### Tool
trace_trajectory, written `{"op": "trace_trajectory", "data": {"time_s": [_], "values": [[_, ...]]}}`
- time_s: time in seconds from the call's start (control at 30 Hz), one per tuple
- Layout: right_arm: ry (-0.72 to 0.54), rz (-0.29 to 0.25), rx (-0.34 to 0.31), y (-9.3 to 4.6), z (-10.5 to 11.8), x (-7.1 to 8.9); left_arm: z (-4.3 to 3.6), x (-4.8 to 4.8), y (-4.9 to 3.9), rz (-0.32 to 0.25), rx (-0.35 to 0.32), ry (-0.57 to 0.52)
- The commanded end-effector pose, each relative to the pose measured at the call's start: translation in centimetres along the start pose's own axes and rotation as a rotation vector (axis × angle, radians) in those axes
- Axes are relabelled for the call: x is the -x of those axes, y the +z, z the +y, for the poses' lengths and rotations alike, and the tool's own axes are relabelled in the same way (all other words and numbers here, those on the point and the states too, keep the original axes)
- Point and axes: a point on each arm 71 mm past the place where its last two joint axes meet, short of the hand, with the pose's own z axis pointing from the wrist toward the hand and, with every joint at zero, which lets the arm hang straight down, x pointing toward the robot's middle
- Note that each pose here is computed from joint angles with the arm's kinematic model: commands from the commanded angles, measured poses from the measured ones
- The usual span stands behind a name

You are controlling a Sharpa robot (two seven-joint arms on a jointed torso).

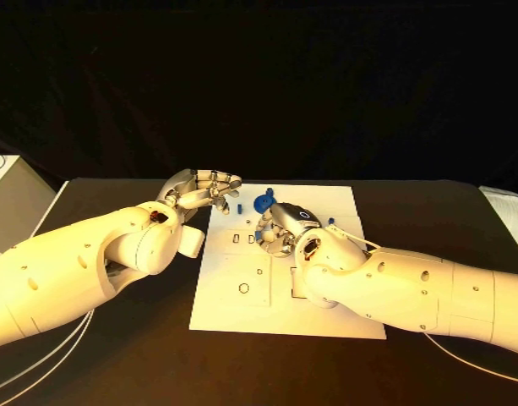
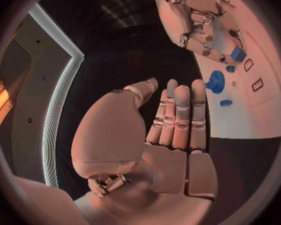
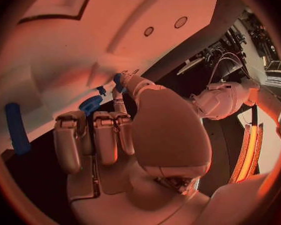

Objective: Assemble the parts on the task board

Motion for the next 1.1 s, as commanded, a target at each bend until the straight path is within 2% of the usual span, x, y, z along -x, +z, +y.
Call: {"op": "trace_trajectory", "data": {"time_s": [0.03,1.1], "values": [[-0.021,-0.006,0.012,-0.07,0.19,-0.2,-0.09,-0.19,0.06,0.006,-0.005,0.004],[-0.018,-0.018,0.024,-0.17,0.07,-0.54,0.04,-0.08,0.08,0.011,0.003,0.005]]}}
